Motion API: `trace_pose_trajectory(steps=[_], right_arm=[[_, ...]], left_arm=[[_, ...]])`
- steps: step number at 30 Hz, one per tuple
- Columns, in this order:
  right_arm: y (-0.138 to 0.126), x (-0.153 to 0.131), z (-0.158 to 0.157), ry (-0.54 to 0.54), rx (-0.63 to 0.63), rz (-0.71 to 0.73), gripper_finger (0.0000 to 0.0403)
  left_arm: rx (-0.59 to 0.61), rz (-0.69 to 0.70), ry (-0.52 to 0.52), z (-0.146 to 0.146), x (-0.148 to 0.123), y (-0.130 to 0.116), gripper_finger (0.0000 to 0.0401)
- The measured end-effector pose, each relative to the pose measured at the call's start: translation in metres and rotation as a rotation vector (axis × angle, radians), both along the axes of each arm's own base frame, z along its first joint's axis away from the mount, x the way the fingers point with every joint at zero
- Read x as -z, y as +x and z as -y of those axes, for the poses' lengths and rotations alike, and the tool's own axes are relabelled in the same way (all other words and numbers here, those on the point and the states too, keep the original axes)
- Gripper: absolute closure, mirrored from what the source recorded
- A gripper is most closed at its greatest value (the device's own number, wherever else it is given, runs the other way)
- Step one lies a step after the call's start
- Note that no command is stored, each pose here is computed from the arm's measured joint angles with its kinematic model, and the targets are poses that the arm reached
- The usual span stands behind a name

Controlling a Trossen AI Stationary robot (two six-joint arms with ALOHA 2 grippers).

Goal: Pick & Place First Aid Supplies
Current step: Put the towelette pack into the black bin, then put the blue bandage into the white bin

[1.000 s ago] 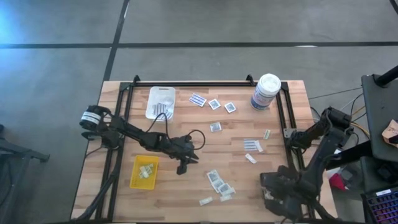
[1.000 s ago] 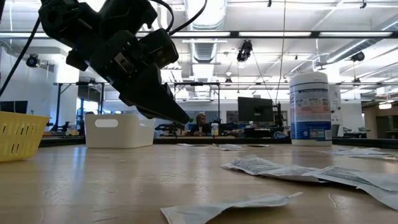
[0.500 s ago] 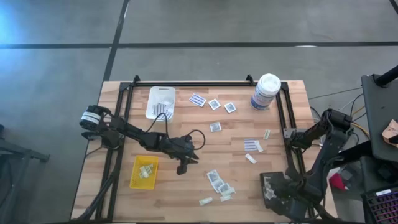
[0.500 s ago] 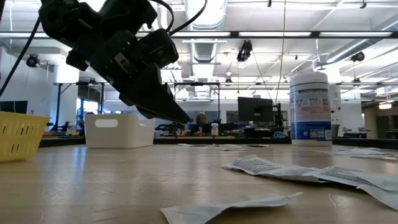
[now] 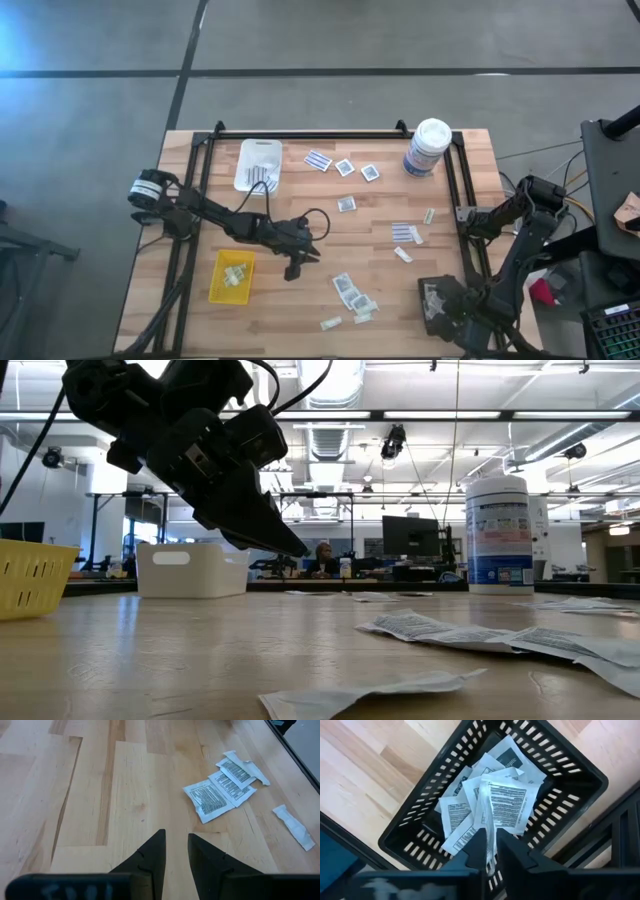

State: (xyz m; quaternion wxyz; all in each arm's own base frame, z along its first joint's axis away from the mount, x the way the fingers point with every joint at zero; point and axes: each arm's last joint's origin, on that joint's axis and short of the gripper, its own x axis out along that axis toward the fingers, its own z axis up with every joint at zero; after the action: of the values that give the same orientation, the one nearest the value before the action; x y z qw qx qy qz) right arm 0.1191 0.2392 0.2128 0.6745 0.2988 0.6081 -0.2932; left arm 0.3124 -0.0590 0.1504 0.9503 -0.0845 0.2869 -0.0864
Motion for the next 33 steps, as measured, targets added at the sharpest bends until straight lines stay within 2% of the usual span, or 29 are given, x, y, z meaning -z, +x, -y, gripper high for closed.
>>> trace_pose_trajectory(steps=[9,16,19,26,33], right_arm=[[-0.001,-0.001,0.003,-0.012,0.009,0.002,0.0294],[-0.002,-0.009,0.006,0.023,0.079,0.026,0.0274],[-0.002,-0.013,0.008,0.017,0.092,0.077,0.0270],[0.012,-0.022,0.022,-0.114,0.094,0.344,0.0274],[0.037,-0.020,0.043,-0.246,-0.015,0.358,0.0283]], left_arm=[[-0.001,0.002,0.010,0.000,0.000,0.000,0.0309],[-0.037,0.009,0.053,-0.003,0.000,0.000,0.0309],[-0.040,0.009,0.054,-0.003,0.000,0.000,0.0309],[-0.046,-0.015,0.057,-0.005,0.002,0.000,0.0309],[-0.092,-0.021,0.054,-0.017,0.002,0.001,0.0309]])
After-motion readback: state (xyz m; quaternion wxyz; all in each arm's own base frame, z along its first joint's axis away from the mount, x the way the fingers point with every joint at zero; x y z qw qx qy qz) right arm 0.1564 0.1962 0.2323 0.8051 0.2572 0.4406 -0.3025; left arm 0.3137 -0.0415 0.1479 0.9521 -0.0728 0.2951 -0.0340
